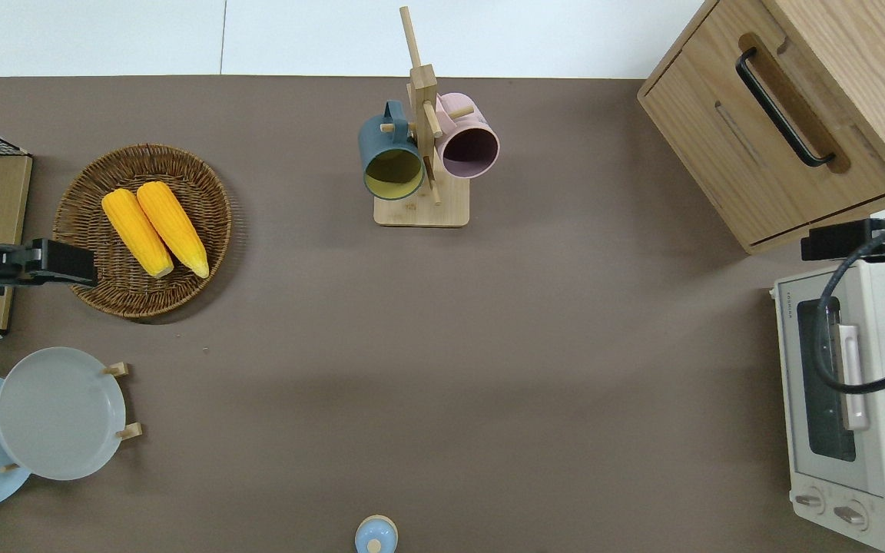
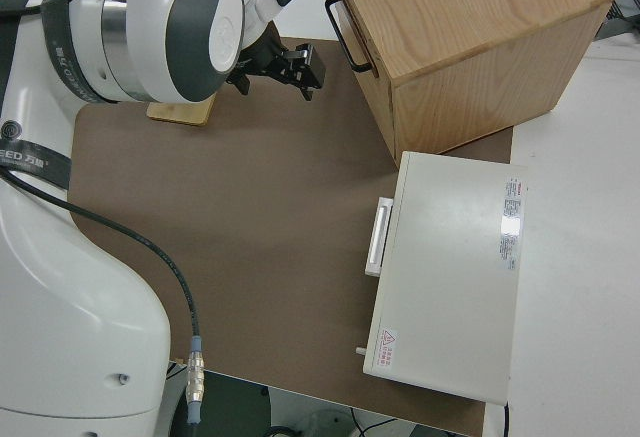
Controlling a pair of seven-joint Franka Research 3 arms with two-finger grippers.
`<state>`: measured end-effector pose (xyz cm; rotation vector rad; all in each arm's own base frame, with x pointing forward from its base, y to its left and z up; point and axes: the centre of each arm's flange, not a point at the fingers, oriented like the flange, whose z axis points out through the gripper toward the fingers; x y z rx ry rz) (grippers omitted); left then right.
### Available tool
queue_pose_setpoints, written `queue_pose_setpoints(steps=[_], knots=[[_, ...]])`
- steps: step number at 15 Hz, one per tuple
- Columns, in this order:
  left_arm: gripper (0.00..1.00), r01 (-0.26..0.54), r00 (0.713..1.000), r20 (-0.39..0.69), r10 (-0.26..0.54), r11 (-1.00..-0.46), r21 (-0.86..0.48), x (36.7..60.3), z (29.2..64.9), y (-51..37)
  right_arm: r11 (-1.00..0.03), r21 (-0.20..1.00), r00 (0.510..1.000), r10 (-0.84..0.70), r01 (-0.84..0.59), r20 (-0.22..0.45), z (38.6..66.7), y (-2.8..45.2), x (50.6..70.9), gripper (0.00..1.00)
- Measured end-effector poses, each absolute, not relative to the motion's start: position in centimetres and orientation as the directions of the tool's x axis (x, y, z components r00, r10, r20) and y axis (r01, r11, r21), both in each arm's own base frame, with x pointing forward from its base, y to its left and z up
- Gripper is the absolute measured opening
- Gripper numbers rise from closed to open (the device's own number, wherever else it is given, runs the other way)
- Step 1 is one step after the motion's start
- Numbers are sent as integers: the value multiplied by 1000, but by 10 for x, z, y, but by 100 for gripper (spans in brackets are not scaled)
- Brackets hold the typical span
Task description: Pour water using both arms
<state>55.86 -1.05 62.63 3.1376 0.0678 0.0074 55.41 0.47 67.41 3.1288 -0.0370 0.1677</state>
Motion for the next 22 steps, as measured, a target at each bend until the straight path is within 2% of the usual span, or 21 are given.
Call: queue_pose_setpoints(steps=[15, 19, 22], knots=[[100, 88, 996, 17, 88, -996, 2, 555, 634, 13, -1000, -13, 994, -16, -15, 106, 674, 11, 554, 99], [100, 91, 996, 16, 91, -996, 1, 553, 633, 49, -1000, -20, 994, 3, 5, 106, 673, 22, 555, 99], [100, 71, 997, 14, 71, -998, 0, 549, 631, 94, -999, -20, 994, 27, 30, 105, 663, 36, 563, 99]])
